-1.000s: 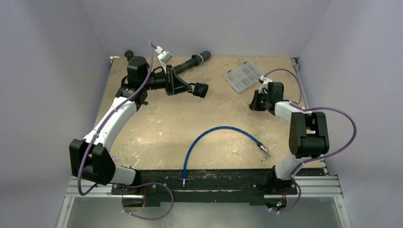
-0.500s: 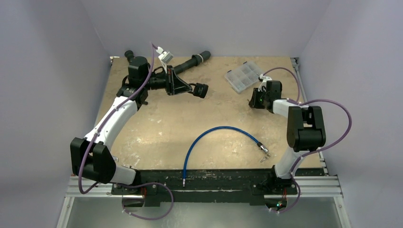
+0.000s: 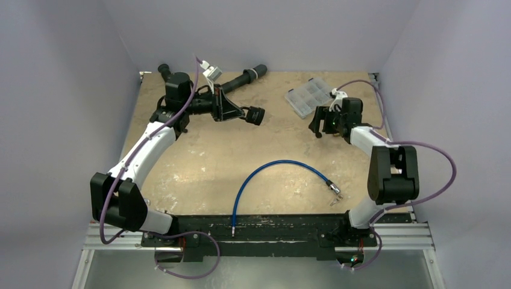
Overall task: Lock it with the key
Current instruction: Place the key at the center of the board, then place the lock at the center of the board.
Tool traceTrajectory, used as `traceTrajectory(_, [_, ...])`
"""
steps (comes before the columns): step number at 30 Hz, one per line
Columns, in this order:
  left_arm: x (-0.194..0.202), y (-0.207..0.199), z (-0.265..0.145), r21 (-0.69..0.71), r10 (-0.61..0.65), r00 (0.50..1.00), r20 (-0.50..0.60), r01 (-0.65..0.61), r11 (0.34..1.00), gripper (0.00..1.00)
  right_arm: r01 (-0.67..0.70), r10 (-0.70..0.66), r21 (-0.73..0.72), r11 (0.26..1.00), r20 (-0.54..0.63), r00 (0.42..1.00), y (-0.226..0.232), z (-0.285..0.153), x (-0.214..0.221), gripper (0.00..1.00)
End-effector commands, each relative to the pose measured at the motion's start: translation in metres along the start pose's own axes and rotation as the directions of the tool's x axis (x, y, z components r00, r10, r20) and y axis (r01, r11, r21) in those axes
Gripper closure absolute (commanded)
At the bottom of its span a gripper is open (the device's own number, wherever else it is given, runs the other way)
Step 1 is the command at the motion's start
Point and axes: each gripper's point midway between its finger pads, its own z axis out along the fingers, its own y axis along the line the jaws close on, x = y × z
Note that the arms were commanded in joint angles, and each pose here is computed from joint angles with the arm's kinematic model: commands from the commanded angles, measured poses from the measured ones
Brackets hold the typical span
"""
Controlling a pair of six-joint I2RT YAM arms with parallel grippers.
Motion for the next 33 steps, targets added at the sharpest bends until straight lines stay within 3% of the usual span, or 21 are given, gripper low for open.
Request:
traceTrajectory(1, [-0.014, -0.012, 0.000, 0.006, 0.095, 0.995, 0.023, -0.095, 0.995, 1.00, 0.113, -0.091, -0.120, 0.986, 0.173, 0.981, 0.037, -0.043, -0.061, 0.15])
traceTrajectory(6, [-0.007, -0.012, 0.004, -0.004, 0.101, 0.995, 0.001, -0.101, 0.995, 1.00, 0.220, -0.159, -0.201, 0.955, 0.283, 0.946, 0.069, -0.087, -0.089, 0.01])
traceTrajectory(15, [0.002, -0.006, 0.007, -0.051, 0.081, 0.996, -0.040, -0.083, 0.995, 1.00, 0.446, -0.319, -0.280, 0.850, 0.400, 0.859, 0.128, -0.149, -0.103, 0.01])
traceTrajectory(25, [0.020, -0.003, 0.011, -0.086, -0.107, 0.990, -0.095, 0.099, 0.991, 1.00, 0.726, -0.547, -0.308, 0.615, 0.497, 0.674, 0.215, -0.182, -0.080, 0.01])
traceTrajectory(33, [0.016, -0.036, 0.014, 0.055, -0.202, 0.977, -0.070, 0.206, 0.977, 1.00, 0.836, -0.604, -0.290, 0.466, 0.587, 0.539, 0.258, -0.189, -0.063, 0.01])
